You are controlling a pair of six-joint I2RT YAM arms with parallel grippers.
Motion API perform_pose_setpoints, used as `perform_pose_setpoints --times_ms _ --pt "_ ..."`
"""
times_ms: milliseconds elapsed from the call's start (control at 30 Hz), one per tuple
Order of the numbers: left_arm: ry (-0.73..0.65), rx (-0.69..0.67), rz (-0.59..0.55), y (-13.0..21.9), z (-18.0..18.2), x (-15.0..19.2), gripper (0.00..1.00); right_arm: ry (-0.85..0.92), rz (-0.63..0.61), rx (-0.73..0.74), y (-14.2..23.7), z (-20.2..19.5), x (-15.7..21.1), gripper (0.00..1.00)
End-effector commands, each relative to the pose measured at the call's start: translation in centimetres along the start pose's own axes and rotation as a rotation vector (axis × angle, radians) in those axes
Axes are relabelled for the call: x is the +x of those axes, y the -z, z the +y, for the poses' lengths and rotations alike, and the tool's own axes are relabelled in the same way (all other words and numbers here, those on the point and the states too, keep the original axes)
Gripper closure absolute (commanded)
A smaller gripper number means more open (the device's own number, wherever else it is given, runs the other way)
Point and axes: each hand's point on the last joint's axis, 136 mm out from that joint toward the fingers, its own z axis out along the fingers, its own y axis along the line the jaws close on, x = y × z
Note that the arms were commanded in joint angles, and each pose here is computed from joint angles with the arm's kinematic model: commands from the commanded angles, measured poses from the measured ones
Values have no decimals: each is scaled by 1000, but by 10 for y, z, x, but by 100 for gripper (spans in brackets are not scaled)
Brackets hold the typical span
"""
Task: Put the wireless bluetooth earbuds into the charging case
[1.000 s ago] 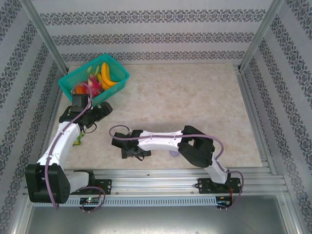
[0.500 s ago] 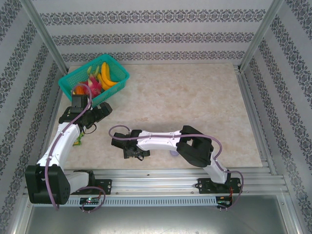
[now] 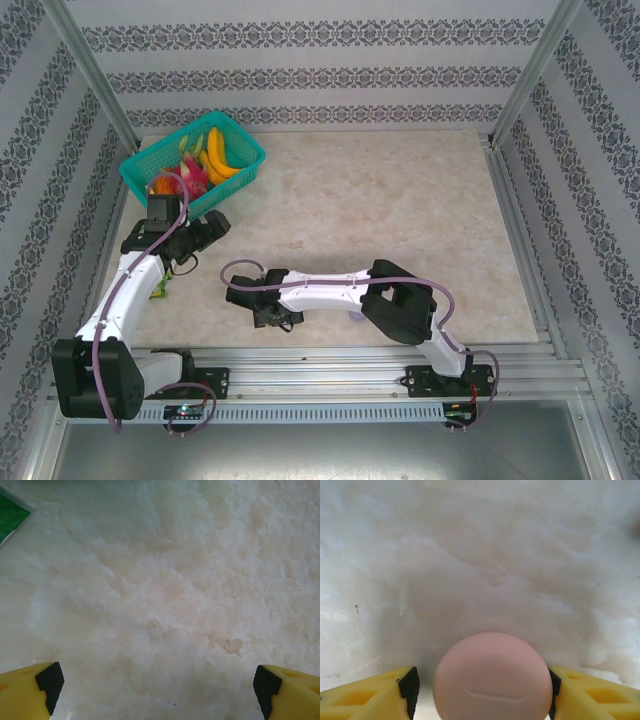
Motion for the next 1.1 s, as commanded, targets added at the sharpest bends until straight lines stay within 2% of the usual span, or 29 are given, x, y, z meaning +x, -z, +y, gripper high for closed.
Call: perform_pose_setpoints --times_ms 0,600,933,1067 --pt "13 22 -16 3 -1 -2 0 1 -24 21 0 2 -2 33" --pt "18 28 -19 3 -1 -1 0 -42 -19 69 -7 -9 -9 31" --pt "17 30 -21 3 -1 -2 0 -63 -19 82 -8 -14 -9 36" --pt "16 31 -24 4 -2 -2 0 -61 -21 79 -7 -14 -9 41"
